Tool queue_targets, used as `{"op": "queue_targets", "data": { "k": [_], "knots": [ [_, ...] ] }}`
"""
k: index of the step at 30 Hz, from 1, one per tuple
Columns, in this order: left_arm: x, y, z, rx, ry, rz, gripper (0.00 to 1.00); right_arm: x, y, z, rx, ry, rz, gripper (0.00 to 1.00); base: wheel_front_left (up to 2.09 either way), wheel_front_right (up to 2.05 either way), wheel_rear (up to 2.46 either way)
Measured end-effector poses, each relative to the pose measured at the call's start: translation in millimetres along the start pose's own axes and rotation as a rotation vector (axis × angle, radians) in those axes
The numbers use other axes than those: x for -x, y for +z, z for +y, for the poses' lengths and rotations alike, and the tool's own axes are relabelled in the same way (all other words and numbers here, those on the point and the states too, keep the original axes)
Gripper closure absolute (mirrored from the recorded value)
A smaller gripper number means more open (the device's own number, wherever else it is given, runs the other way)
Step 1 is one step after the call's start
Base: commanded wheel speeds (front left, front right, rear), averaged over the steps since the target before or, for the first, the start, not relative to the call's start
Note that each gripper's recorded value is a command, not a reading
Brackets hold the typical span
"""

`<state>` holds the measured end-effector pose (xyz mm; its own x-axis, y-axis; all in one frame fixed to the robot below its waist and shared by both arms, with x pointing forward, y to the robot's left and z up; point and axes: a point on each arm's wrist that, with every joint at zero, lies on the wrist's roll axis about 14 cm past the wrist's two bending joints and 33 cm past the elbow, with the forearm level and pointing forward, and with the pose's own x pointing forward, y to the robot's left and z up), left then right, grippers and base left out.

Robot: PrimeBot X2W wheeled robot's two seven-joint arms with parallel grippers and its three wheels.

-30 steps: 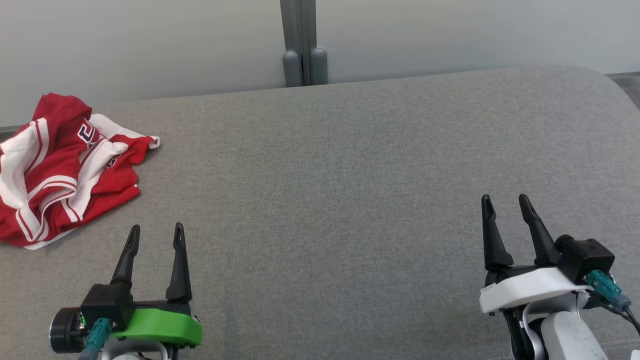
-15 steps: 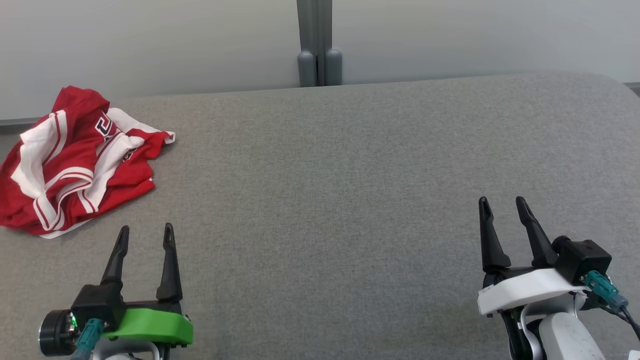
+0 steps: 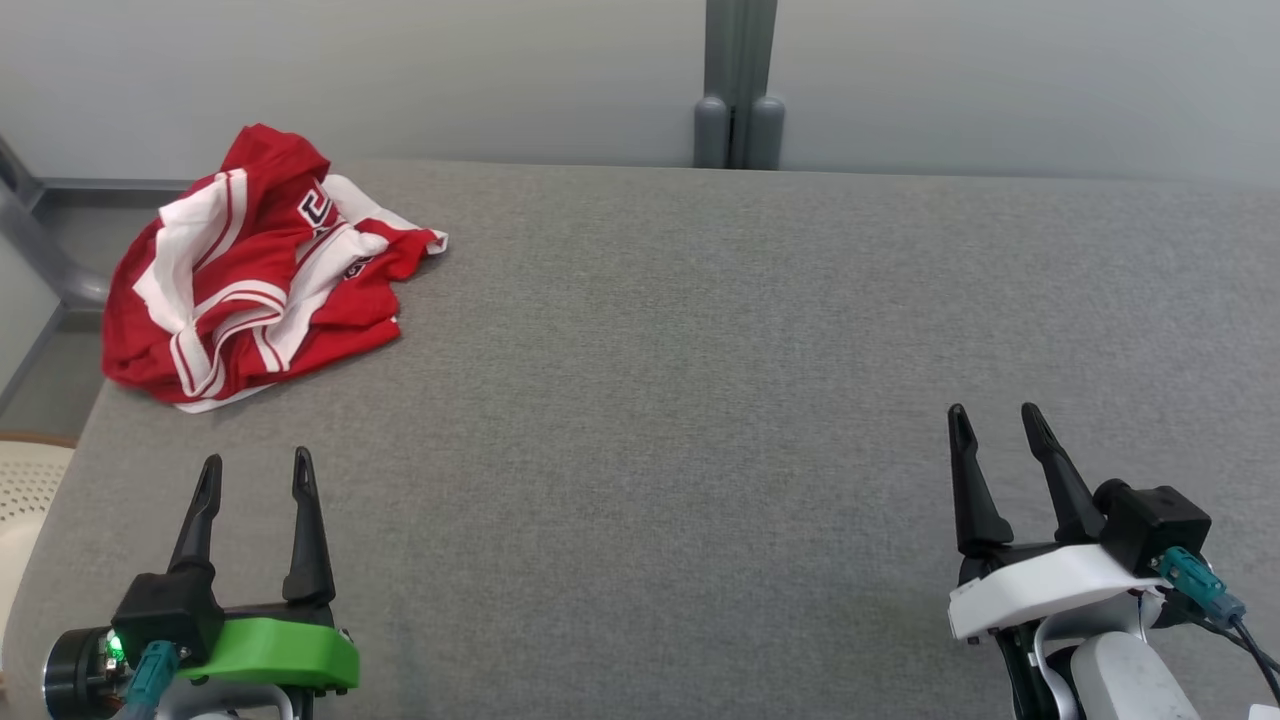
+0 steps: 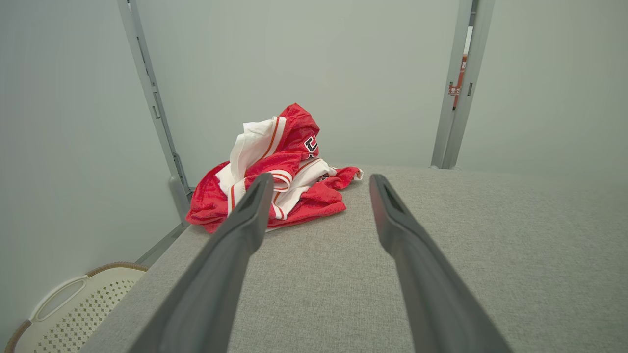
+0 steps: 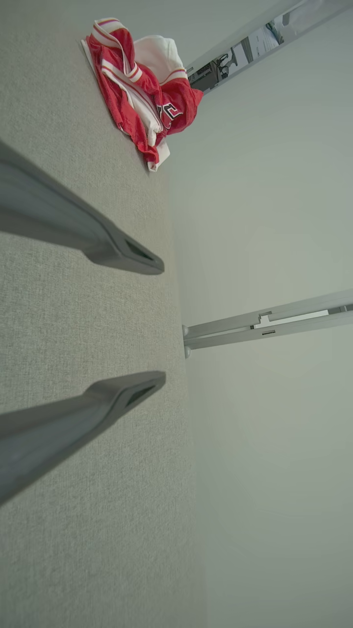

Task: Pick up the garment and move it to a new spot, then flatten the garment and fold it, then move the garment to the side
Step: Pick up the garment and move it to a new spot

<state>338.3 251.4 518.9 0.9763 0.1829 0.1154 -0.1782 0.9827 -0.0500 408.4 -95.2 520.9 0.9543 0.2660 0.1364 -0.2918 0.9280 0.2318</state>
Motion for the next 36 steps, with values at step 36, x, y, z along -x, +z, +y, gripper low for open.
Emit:
{"op": "queue_targets", "data": {
  "k": [36],
  "knots": [
    [100.0,4.8,115.9,-0.037,0.413,0.030,0.00,-40.9,-51.2,122.4,-0.044,0.352,0.124,0.00,0.00,0.00,0.00]
  ]
}}
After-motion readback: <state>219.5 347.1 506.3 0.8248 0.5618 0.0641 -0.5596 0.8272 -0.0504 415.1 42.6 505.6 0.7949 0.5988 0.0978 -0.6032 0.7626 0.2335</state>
